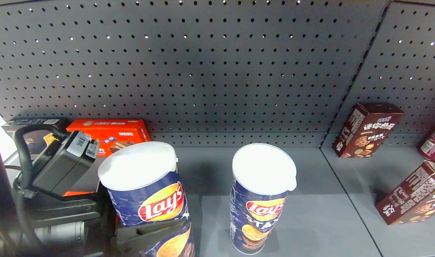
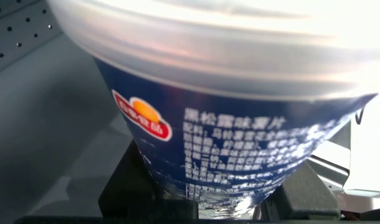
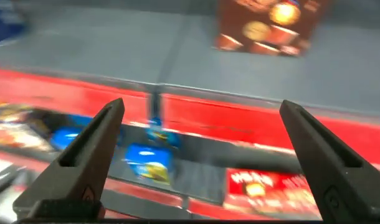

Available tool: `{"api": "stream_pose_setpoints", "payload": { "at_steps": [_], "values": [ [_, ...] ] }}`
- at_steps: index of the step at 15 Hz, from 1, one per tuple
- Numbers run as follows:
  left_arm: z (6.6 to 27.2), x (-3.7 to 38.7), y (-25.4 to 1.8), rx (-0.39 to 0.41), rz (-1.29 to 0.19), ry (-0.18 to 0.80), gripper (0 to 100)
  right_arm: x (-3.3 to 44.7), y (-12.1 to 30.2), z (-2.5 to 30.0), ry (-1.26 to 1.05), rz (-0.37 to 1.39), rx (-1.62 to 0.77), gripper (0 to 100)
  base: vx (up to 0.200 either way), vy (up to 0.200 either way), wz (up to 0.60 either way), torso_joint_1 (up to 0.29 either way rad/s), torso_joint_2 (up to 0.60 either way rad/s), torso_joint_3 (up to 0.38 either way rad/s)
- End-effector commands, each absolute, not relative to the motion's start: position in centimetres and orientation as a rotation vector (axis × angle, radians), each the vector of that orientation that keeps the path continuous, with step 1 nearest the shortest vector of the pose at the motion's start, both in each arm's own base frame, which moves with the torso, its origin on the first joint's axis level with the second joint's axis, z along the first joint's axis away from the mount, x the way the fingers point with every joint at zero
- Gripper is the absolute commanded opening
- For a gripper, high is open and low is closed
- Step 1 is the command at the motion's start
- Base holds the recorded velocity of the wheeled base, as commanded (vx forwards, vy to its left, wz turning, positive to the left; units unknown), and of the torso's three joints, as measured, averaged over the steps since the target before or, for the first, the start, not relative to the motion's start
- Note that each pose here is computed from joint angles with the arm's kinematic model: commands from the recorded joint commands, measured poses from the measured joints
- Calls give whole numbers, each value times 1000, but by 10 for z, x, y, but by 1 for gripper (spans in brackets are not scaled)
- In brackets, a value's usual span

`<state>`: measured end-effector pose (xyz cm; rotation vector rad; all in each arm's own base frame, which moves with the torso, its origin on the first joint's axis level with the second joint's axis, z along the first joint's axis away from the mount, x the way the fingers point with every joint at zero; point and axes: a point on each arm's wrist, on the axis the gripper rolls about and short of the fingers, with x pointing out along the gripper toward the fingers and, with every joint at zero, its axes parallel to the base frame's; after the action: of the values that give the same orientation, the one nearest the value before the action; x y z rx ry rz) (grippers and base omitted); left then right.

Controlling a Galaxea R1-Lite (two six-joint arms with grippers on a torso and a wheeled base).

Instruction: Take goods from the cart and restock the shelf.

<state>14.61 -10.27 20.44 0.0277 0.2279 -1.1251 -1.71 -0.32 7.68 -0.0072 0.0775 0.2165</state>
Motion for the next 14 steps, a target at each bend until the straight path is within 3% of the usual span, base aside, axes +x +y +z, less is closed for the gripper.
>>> {"api": "stream_pose_setpoints", "payload": {
  "at_steps": [1,5,14],
  "values": [
    [208,148,-104,28,-1125,214,0,-14,-2,77,112,156,-7,100,0,0,0,0,0,0],
    [222,159,-107,29,-1114,177,0,-17,1,77,84,-26,2,100,0,0,0,0,0,0],
    [222,248,-128,28,-1071,138,0,-18,1,77,74,-14,2,100,0,0,0,0,0,0]
  ]
}}
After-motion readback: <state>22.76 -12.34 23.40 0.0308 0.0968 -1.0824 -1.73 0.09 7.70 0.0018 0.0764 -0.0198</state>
